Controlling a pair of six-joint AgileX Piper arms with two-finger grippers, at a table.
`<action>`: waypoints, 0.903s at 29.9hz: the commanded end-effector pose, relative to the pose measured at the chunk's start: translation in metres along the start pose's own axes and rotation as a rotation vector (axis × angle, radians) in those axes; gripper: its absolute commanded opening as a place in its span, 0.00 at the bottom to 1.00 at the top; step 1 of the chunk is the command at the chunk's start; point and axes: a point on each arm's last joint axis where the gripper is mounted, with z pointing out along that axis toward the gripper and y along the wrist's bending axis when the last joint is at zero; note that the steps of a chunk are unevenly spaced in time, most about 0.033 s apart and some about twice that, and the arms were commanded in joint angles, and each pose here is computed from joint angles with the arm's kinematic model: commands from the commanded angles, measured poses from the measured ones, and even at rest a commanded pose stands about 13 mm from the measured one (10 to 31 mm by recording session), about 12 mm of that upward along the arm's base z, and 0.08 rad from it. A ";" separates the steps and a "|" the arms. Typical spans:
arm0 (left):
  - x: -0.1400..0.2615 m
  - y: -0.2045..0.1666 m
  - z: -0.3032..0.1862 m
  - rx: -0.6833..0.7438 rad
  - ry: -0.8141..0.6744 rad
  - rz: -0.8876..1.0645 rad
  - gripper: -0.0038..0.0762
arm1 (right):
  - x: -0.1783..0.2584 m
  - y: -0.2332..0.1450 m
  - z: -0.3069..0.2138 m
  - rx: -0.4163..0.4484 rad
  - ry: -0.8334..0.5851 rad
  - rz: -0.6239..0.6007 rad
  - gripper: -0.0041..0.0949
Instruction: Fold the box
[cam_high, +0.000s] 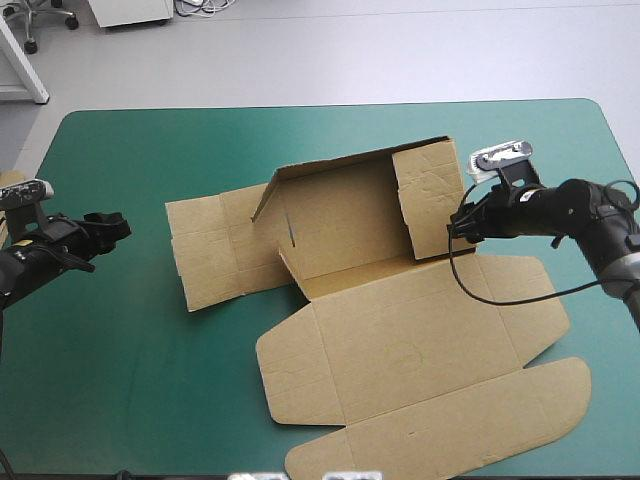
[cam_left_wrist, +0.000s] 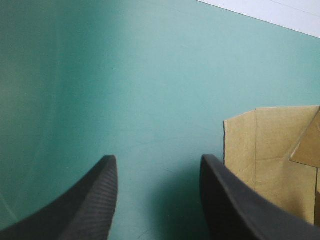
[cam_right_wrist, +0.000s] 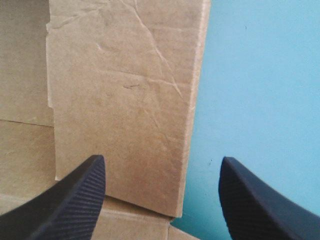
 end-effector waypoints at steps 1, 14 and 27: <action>-0.014 -0.004 -0.009 0.005 -0.094 -0.023 0.51 | -0.001 -0.001 0.000 0.028 -0.153 0.006 0.65; -0.013 -0.006 -0.009 0.017 -0.087 -0.027 0.51 | 0.009 -0.008 0.049 -0.026 -0.088 0.055 0.59; -0.013 -0.006 -0.009 0.022 -0.083 -0.029 0.51 | -0.020 -0.008 0.029 -0.032 -0.080 0.079 0.04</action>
